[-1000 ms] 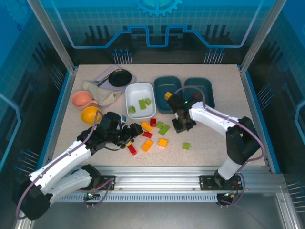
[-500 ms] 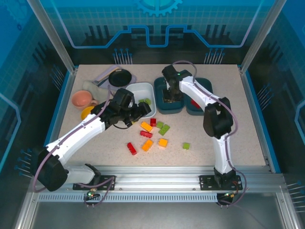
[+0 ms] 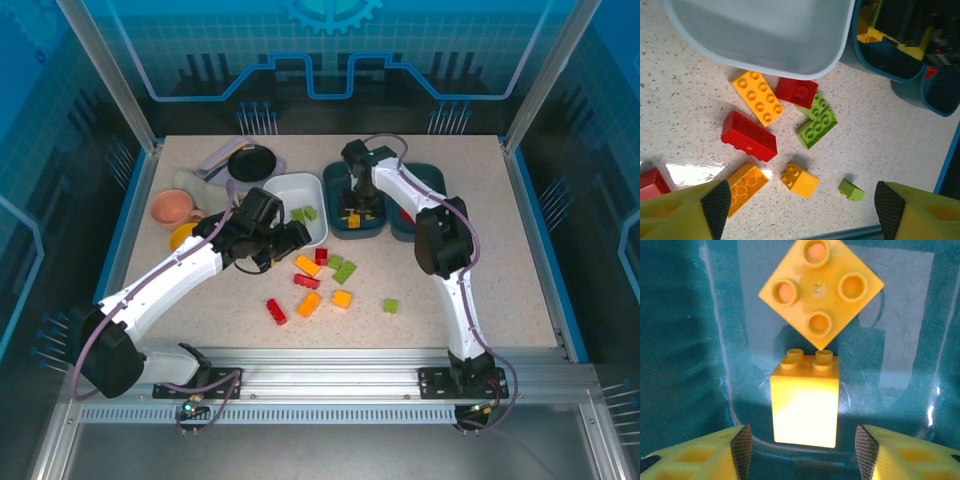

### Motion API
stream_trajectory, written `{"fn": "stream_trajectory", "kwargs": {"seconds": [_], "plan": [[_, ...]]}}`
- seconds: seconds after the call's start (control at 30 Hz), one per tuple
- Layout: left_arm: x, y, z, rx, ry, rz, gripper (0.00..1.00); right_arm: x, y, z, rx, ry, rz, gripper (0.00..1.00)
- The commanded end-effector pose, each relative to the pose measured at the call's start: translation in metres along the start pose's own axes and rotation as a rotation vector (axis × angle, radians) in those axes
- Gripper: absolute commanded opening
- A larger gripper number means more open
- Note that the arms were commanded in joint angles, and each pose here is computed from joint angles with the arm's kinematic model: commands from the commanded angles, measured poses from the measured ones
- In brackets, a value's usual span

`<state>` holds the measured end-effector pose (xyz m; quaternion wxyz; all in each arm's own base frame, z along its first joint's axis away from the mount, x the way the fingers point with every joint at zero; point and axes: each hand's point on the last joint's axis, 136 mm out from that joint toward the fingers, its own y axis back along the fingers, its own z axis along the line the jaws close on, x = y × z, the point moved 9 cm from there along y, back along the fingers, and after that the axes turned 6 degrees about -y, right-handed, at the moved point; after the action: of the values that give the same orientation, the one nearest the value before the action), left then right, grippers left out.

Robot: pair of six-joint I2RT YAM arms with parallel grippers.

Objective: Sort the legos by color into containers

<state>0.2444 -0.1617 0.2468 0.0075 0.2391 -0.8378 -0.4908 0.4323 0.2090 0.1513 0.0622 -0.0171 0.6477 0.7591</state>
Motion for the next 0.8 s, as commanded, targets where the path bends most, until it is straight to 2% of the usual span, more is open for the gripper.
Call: {"fn": "stream_trajectory", "kwargs": {"seconds": [0.0, 0.17, 0.3, 0.43, 0.5, 0.6, 0.77], "plan": [[0.003, 0.0, 0.011, -0.068, 0.011, 0.023, 0.76, 0.004, 0.065, 0.005, -0.071, 0.028, -0.111, 0.59], [0.008, -0.016, -0.005, -0.099, -0.128, 0.083, 0.68, 0.038, 0.122, 0.001, -0.142, 0.064, -0.288, 0.56], [0.017, -0.045, -0.028, -0.137, -0.285, 0.156, 0.58, 0.096, 0.13, -0.026, -0.234, 0.023, -0.345, 0.54], [0.028, -0.077, -0.05, -0.181, -0.408, 0.223, 0.51, 0.159, 0.122, -0.058, -0.32, -0.02, -0.347, 0.53], [0.033, -0.093, -0.058, -0.209, -0.454, 0.254, 0.51, 0.184, 0.118, -0.072, -0.332, -0.04, -0.335, 0.55], [0.039, -0.114, -0.066, -0.265, -0.505, 0.294, 0.58, 0.217, 0.117, -0.09, -0.376, -0.065, -0.33, 0.6], [0.047, -0.142, -0.069, -0.336, -0.573, 0.337, 0.64, 0.248, 0.117, -0.098, -0.507, -0.085, -0.297, 0.68]]}}
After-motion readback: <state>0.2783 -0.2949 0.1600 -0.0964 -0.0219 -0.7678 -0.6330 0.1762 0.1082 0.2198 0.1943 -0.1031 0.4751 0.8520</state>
